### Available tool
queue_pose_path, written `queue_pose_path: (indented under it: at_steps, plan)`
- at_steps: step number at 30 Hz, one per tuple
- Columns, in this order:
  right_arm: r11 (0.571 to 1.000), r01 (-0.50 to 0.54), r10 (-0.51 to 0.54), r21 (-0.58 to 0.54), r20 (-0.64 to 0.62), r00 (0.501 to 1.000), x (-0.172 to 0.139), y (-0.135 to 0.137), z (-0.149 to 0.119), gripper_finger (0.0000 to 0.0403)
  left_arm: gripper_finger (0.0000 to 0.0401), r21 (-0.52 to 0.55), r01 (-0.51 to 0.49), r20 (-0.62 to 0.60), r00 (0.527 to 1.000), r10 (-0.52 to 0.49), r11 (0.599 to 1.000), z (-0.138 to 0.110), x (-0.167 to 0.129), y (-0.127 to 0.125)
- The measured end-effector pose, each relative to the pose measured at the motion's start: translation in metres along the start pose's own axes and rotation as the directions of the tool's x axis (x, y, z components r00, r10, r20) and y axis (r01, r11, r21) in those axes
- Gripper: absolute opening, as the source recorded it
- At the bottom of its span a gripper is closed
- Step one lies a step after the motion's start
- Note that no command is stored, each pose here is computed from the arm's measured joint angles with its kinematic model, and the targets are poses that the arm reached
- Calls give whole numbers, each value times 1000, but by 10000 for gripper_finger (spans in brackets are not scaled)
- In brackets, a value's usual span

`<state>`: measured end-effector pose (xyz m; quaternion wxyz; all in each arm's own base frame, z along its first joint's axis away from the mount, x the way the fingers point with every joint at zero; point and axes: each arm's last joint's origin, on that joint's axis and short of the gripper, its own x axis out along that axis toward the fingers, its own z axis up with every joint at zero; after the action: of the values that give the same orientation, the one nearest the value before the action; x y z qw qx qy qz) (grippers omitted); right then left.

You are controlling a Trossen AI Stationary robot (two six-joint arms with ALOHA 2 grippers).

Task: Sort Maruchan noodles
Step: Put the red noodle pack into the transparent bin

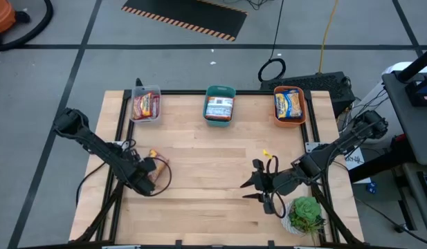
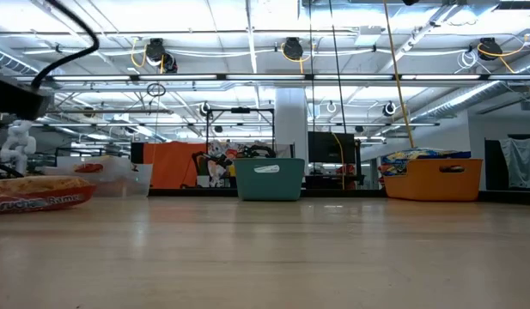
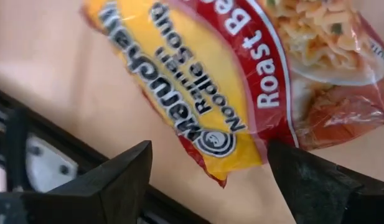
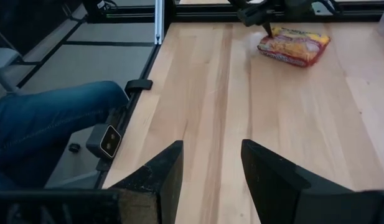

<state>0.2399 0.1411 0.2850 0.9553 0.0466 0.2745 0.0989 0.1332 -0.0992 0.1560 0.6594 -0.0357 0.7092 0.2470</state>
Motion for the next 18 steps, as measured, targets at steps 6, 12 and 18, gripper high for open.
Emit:
queue_pose_path:
  at_steps: [6, 12, 18]
  plan:
    - [1000, -12, 12, -4, -34, 999, -1, 5, -5, 157, 324, 64, 72, -117, 991, -64, 995, -11, 4, -5]
    - [1000, -3, 2, -9, -57, 998, -2, 4, -7, 157, 324, 70, 102, -148, 985, -90, 992, -14, -12, -9]
    - [1000, -3, 4, 20, -55, 999, -2, 4, -7, 157, 324, 68, 85, -138, 988, -75, 994, -23, -13, -11]
